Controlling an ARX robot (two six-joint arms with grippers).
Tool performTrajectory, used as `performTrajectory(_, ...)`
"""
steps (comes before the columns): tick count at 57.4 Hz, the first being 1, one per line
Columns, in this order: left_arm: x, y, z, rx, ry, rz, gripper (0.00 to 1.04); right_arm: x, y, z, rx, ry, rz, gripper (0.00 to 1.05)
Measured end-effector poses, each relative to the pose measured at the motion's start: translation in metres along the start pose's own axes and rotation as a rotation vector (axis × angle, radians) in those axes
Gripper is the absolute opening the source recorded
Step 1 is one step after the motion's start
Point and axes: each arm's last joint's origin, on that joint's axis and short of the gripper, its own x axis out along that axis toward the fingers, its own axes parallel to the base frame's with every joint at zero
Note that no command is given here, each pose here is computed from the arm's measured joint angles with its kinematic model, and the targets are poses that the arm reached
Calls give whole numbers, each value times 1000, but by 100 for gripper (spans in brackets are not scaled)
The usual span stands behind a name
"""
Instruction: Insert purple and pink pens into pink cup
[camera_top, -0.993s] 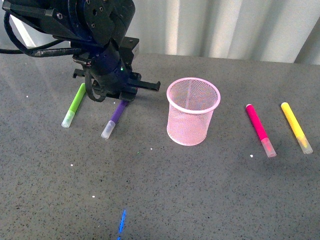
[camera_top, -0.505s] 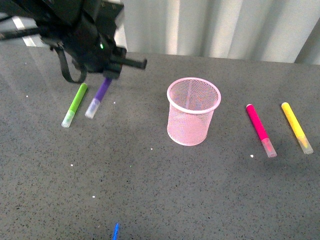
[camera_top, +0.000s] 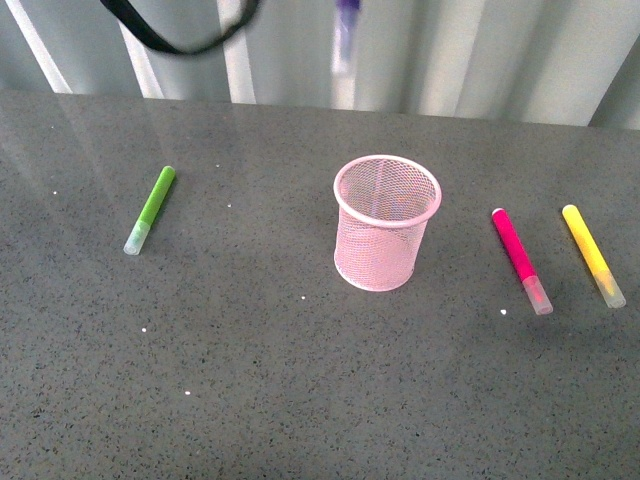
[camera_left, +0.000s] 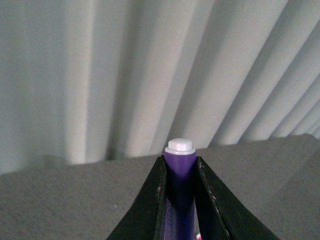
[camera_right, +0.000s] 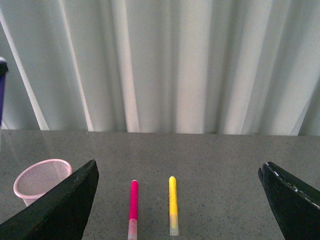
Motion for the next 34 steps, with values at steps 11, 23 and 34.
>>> performTrajectory(11, 13, -12, -55, -88, -3, -18, 13, 0, 0, 0, 0, 0, 0, 98)
performTrajectory(23, 23, -7, -74, -132, -12, 2, 13, 0, 0, 0, 0, 0, 0, 98)
performTrajectory(34, 32, 2, -86, -160, -34, 36, 13, 0, 0, 0, 0, 0, 0, 98)
